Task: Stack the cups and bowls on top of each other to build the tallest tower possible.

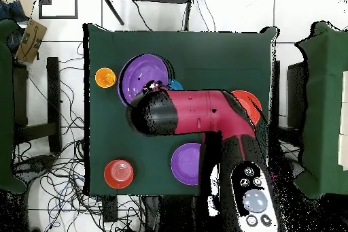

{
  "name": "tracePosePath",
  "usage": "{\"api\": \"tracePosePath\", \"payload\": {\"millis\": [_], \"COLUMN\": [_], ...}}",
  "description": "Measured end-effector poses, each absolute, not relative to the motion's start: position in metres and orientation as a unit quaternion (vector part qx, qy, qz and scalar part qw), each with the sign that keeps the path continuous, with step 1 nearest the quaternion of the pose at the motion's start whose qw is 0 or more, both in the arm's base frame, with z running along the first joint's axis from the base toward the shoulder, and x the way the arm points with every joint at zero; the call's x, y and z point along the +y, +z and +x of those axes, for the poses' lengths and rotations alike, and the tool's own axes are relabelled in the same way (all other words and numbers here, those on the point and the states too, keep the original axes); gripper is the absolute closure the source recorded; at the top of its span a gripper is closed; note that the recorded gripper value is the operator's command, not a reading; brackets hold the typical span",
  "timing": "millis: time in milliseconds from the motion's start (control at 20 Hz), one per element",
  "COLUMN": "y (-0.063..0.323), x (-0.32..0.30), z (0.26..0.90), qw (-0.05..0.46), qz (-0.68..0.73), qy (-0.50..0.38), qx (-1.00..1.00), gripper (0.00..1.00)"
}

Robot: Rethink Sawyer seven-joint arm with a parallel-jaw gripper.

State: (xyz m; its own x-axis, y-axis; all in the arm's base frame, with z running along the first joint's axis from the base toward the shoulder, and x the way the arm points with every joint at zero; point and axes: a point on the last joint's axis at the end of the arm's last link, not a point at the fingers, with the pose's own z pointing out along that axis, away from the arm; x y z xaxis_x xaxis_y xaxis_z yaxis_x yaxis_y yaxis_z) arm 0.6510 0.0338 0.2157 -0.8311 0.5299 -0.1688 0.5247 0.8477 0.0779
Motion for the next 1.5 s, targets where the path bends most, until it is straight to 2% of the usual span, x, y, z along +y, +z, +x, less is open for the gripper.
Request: {"api": "tracePosePath", "payload": {"millis": [350,900,1500], "y": [0.2,0.149,0.129], "x": [0.005,-0.011,-0.013], "z": [0.649,0.636,0.626], "qw": [0.092,0.083,0.058], "qz": [0.266,0.228,0.226], "qy": [-0.002,-0.01,0.02], "qx": [0.959,0.97,0.972], "gripper": [1.0,1.0,1.0]}}
